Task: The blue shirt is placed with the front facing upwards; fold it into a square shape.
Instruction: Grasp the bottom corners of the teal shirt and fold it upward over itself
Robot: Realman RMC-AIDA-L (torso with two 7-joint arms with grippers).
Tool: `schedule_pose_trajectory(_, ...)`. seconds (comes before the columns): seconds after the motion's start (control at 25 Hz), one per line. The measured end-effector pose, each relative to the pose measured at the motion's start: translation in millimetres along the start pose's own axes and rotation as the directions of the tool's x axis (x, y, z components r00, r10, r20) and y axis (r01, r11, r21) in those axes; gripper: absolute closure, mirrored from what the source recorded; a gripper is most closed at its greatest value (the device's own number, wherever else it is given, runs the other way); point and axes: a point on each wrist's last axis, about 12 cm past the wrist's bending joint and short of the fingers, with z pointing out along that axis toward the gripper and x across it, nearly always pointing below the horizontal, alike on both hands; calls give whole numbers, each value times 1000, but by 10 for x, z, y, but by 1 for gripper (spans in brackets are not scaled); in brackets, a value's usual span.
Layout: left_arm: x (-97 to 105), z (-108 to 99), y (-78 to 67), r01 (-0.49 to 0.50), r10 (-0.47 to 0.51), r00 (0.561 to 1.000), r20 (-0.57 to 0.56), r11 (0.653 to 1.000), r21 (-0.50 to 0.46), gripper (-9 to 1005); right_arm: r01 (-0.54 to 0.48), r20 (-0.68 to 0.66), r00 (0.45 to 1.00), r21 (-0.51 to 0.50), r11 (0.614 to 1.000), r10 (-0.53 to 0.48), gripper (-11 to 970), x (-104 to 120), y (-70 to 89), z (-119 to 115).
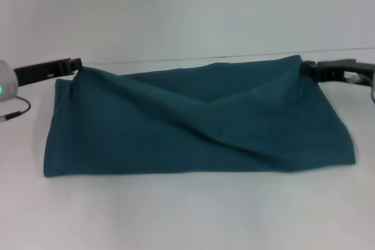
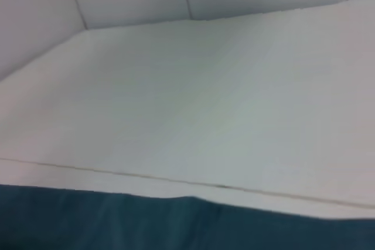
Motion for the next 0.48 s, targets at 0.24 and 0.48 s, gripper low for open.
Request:
schedule_pose_trajectory(0.24, -78, 219, -71, -49, 50, 999, 11, 993, -103, 880, 60, -11, 998, 119, 991, -59, 927, -128, 28, 228)
schedule_pose_trajectory(0.48, -166, 310, -133, -81, 86, 996, 28, 986, -148, 875, 99, -6, 995, 186, 978, -100, 926, -238, 27, 309)
